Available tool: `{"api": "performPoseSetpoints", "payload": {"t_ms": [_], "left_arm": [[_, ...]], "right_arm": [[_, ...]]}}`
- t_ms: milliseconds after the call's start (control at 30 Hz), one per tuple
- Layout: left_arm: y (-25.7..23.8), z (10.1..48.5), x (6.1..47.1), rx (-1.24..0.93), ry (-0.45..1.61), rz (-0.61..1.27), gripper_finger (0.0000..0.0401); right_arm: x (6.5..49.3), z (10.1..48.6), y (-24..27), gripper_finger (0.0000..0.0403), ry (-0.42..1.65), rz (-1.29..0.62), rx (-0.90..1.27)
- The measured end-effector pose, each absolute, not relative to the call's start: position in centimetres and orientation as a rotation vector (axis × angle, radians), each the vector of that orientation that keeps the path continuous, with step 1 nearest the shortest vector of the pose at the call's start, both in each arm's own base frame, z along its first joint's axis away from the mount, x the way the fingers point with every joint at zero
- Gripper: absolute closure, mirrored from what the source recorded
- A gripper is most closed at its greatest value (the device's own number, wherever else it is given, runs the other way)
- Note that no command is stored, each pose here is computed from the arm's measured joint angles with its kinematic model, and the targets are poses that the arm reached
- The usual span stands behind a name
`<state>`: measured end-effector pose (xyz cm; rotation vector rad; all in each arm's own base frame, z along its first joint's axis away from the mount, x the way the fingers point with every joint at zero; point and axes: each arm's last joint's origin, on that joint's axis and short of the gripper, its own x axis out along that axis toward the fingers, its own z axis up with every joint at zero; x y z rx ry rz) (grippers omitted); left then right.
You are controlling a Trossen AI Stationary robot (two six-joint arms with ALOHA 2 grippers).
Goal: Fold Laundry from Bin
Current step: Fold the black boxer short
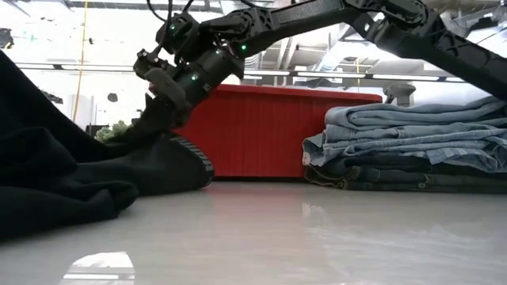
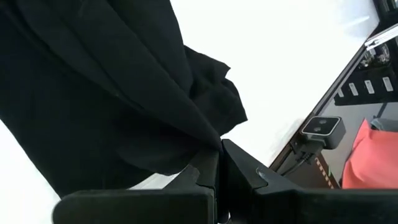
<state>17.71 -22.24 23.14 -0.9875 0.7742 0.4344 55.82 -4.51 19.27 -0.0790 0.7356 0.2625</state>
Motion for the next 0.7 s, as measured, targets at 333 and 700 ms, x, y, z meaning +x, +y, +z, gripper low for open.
{"api": "performPoseSetpoints", "payload": {"t_ms": [333, 700], "left_arm": [[-22.0, 23.0, 17.6, -0.962, 0.763, 0.459, 0.0401], [-21.9, 23.0, 17.5, -0.878, 0.779, 0.435, 0.038]], "right_arm": [[56.4, 18.3, -5.2, 0.0352, 0.702, 0.207, -0.07], [56.1, 17.6, -5.5, 0.0303, 0.76, 0.189, -0.049]]}}
